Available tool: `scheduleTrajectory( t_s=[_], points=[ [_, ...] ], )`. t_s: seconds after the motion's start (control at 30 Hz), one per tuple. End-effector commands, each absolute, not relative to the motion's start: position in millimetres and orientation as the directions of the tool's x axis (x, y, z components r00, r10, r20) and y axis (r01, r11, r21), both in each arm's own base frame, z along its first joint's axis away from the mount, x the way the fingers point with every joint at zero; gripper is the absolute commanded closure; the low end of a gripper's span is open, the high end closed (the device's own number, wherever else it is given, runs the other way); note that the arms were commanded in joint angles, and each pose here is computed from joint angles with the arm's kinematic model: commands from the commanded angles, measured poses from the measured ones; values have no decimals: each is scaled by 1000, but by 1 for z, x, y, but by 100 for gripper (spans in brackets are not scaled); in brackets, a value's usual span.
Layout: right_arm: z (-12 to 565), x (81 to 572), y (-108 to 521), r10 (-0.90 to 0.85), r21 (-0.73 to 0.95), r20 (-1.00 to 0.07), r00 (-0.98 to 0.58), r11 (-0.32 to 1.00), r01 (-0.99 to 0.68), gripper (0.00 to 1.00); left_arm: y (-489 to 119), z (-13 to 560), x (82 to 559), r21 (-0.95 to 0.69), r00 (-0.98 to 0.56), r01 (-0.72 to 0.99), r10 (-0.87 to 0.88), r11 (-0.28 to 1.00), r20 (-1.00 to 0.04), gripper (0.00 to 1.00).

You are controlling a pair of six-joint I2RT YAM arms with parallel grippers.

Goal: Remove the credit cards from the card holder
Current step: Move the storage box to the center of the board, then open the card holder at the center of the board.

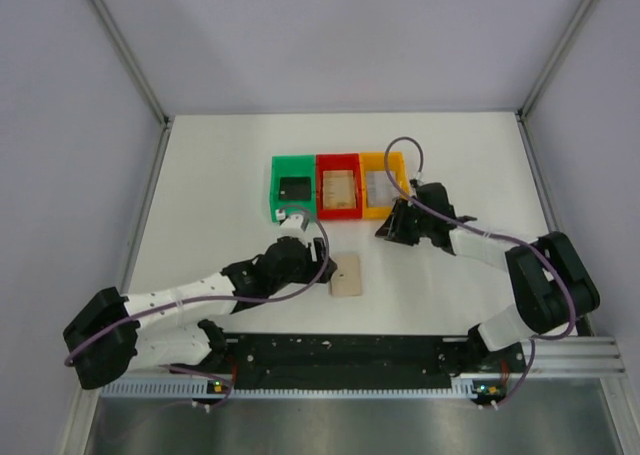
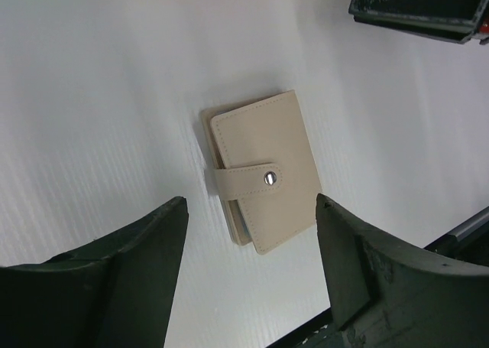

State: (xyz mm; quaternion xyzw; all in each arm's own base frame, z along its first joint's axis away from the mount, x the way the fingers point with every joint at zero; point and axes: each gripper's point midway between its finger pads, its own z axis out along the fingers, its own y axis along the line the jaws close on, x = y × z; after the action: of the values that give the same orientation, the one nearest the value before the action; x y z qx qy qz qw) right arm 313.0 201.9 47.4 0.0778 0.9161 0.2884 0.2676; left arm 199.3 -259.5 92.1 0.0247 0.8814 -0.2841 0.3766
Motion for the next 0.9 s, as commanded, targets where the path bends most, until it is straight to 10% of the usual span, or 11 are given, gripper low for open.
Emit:
scheduleTrajectory(
  t_s=[0.0, 0.5, 0.87],
  points=[
    [76, 282, 229, 303, 723, -383, -873, 687, -79, 62, -278, 109, 205, -501, -707, 296, -166, 813, -687, 32],
    [43, 224, 256, 226, 754, -248, -942, 655, -41, 58, -287, 63, 201, -488, -786, 228, -137, 842, -603, 41],
    [17, 205, 263, 181, 764, -167, -969, 645, -11, 57, -295, 36, 197, -500, -833, 175, -142, 848, -534, 66]
  ],
)
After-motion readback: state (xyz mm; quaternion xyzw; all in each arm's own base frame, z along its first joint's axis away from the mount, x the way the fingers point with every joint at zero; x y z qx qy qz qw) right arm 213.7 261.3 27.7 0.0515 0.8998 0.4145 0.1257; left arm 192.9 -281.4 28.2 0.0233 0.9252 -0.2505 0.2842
